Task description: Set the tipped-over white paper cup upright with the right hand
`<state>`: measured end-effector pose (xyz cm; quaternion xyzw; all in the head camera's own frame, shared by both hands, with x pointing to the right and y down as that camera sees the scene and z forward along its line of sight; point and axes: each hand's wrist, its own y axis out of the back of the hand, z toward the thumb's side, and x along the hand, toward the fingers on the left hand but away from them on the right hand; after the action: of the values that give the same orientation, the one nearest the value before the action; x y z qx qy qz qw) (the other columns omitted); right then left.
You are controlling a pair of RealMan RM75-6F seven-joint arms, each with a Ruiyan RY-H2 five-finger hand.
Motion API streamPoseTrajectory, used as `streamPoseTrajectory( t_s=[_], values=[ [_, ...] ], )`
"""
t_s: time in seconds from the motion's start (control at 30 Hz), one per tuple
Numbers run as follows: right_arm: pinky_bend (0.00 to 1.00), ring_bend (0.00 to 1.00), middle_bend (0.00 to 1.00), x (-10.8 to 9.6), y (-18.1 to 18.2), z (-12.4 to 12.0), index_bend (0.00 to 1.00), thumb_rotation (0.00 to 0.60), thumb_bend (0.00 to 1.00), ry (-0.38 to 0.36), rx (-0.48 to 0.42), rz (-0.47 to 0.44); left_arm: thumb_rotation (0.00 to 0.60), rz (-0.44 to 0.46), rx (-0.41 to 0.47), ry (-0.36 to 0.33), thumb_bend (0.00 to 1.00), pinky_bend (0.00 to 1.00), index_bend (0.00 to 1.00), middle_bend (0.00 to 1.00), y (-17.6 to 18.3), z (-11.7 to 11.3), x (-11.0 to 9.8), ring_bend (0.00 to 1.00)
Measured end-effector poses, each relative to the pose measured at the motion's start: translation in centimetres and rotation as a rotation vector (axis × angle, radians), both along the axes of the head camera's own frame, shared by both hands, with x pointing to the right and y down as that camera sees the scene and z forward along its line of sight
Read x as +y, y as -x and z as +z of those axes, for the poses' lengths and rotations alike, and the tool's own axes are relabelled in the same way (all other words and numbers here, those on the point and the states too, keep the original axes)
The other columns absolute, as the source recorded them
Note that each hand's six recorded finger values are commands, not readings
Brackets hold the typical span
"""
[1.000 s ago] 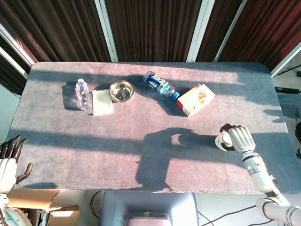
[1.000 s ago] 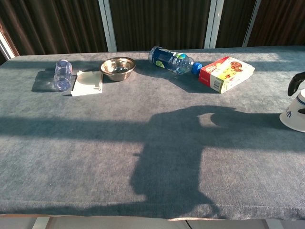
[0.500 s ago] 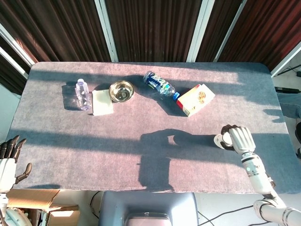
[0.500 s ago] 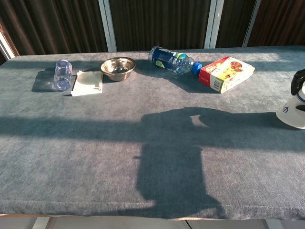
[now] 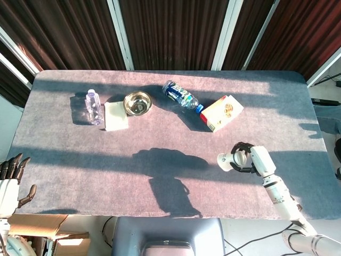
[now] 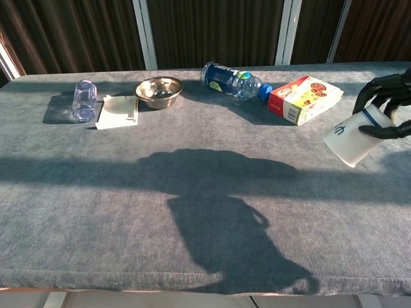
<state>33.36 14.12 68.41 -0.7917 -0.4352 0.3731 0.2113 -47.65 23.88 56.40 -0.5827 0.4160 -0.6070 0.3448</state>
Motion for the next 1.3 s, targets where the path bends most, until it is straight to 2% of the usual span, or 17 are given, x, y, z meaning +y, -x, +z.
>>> streamPoseTrajectory(
  t_s=[0.07, 0.17, 0.3, 0.5, 0.67, 0.83, 0.97, 1.07, 1.13, 1.3],
  values=[
    [0.66, 0.6, 0.6, 0.1, 0.6, 0.6, 0.67, 0.6, 0.65, 0.034, -0.076, 0.003, 0.6, 0.001, -0.002, 0.001, 0.37, 0.09, 0.13, 0.0, 0.0, 0.0, 0.0, 0.0],
    [0.64, 0.58, 0.6, 0.2, 1.2, 1.8, 0.65, 0.6, 0.65, 0.073, -0.141, -0.006, 0.6, 0.002, -0.002, 0.002, 0.37, 0.09, 0.13, 0.0, 0.0, 0.0, 0.0, 0.0],
    [0.62, 0.55, 0.6, 0.4, 1.4, 3.1, 0.63, 0.6, 0.65, 0.091, -0.135, -0.047, 0.6, -0.001, 0.0, 0.001, 0.37, 0.09, 0.13, 0.0, 0.0, 0.0, 0.0, 0.0],
    [0.57, 0.48, 0.54, 0.6, 0.6, 3.8, 0.58, 0.6, 0.65, 0.093, -0.065, -0.097, 0.6, -0.009, 0.002, -0.003, 0.37, 0.09, 0.13, 0.0, 0.1, -0.1, 0.0, 0.0],
    [0.49, 0.38, 0.46, 0.5, -0.7, 3.5, 0.5, 0.6, 0.65, 0.088, 0.001, -0.117, 0.6, -0.004, -0.001, -0.001, 0.37, 0.09, 0.13, 0.0, 0.1, -0.1, 0.1, 0.0],
    [0.29, 0.17, 0.31, 0.6, -1.8, 2.9, 0.36, 0.6, 0.65, 0.098, 0.062, -0.144, 0.6, -0.005, 0.0, 0.0, 0.37, 0.09, 0.13, 0.0, 0.0, -0.1, 0.1, 0.0],
    [0.19, 0.09, 0.24, 0.8, -2.3, 2.4, 0.27, 0.6, 0.63, 0.119, 0.108, -0.164, 0.6, -0.007, 0.003, -0.001, 0.37, 0.09, 0.13, 0.0, 0.1, -0.2, 0.2, 0.0],
    [0.15, 0.06, 0.2, 1.0, -2.6, 2.2, 0.2, 0.6, 0.55, 0.133, 0.161, -0.187, 0.6, -0.008, 0.005, -0.001, 0.37, 0.09, 0.13, 0.0, 0.1, -0.2, 0.2, 0.0],
    [0.13, 0.04, 0.19, 1.0, -2.8, 2.2, 0.17, 0.6, 0.46, 0.143, 0.197, -0.201, 0.6, -0.009, 0.006, -0.002, 0.37, 0.09, 0.13, 0.0, 0.1, -0.2, 0.2, 0.0],
    [0.13, 0.05, 0.19, 0.8, -2.8, 2.2, 0.18, 0.6, 0.34, 0.152, 0.316, -0.24, 0.6, -0.007, 0.005, 0.0, 0.37, 0.09, 0.13, 0.0, 0.0, -0.2, 0.1, 0.0]
  ],
)
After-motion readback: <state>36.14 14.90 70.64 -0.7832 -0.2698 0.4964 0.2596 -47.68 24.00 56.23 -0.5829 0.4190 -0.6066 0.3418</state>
